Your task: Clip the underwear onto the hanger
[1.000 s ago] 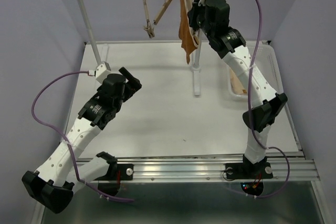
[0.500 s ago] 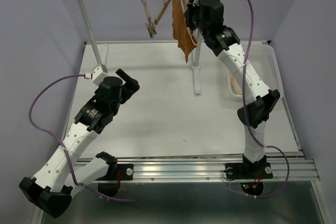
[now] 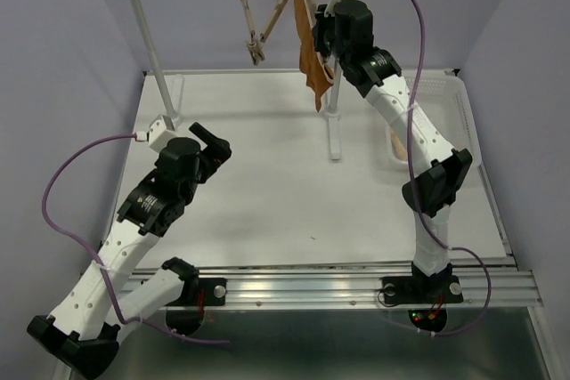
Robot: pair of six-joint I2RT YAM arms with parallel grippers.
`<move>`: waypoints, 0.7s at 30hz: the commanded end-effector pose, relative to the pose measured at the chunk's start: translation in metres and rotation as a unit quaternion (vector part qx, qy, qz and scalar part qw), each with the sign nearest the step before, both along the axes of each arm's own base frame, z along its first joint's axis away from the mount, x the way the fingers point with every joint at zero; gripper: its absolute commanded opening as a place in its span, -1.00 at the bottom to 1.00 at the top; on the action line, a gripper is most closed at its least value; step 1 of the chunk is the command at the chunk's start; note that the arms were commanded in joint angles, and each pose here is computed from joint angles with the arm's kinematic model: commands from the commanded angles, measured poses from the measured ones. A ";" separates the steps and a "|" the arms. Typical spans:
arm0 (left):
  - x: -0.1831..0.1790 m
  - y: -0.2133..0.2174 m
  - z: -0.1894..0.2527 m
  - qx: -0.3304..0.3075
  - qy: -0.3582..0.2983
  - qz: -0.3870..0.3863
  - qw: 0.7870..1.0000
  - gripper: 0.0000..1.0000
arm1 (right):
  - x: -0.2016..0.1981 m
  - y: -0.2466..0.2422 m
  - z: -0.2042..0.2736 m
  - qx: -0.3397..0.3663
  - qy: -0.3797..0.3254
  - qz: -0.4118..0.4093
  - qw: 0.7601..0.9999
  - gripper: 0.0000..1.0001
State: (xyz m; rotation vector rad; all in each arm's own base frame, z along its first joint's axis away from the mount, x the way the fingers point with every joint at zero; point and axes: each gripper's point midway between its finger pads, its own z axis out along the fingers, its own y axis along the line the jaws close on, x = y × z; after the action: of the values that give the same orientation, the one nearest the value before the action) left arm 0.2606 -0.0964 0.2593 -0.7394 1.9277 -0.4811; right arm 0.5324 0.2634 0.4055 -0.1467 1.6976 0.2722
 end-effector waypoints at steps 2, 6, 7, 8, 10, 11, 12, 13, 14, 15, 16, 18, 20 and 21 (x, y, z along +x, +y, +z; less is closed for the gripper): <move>-0.002 0.008 0.004 0.004 -0.008 0.012 1.000 0.98 | -0.008 0.000 0.018 0.020 -0.019 0.007 1.000 -0.57; -0.002 0.007 0.005 0.007 -0.008 0.008 1.000 0.98 | -0.019 -0.004 0.028 0.025 -0.023 0.013 0.999 -0.03; -0.001 0.007 0.006 0.007 -0.010 0.008 1.000 0.98 | -0.022 -0.005 0.030 0.026 -0.023 0.013 0.999 0.11; -0.001 0.006 0.007 0.008 -0.010 0.007 1.000 0.98 | -0.029 -0.009 0.037 0.029 -0.027 0.014 0.999 0.37; 0.000 0.006 0.008 0.008 -0.012 0.006 1.000 0.98 | -0.037 -0.013 0.045 0.032 -0.033 0.016 0.999 0.76; 0.000 0.006 0.008 0.009 -0.013 0.003 1.000 0.98 | -0.040 -0.014 0.046 0.032 -0.033 0.016 0.999 0.99; 0.001 0.005 0.009 0.009 -0.015 0.004 1.000 0.98 | -0.049 -0.019 0.060 0.033 -0.046 0.018 0.998 1.00; 0.002 0.005 0.010 0.010 -0.015 0.003 1.000 0.98 | -0.053 -0.022 0.064 0.030 -0.049 0.018 0.998 1.00; 0.003 0.003 0.010 0.012 -0.014 0.000 1.000 0.98 | -0.057 -0.024 0.068 0.030 -0.053 0.020 0.998 1.00; 0.005 0.003 0.012 0.011 -0.016 0.000 1.000 0.98 | -0.069 -0.030 0.074 0.027 -0.057 0.023 0.998 1.00; 0.005 0.002 0.011 0.012 -0.016 -0.001 1.000 0.98 | -0.075 -0.034 0.075 0.026 -0.057 0.022 0.998 1.00; 0.009 -0.001 0.011 0.016 -0.014 -0.006 1.000 0.98 | -0.088 -0.041 0.076 0.027 -0.054 0.024 0.998 1.00; 0.012 -0.004 0.010 0.021 -0.011 -0.011 1.000 0.98 | -0.110 -0.052 0.071 0.030 -0.045 0.026 0.998 1.00; 0.014 -0.004 0.011 0.020 -0.013 -0.011 1.000 0.98 | -0.117 -0.057 0.066 0.037 -0.037 0.020 0.998 1.00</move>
State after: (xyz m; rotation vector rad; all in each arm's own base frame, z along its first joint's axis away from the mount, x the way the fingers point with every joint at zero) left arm 0.2644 -0.0992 0.2500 -0.7075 1.9688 -0.4455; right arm 0.4543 0.2256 0.4395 -0.1661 1.6777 0.3126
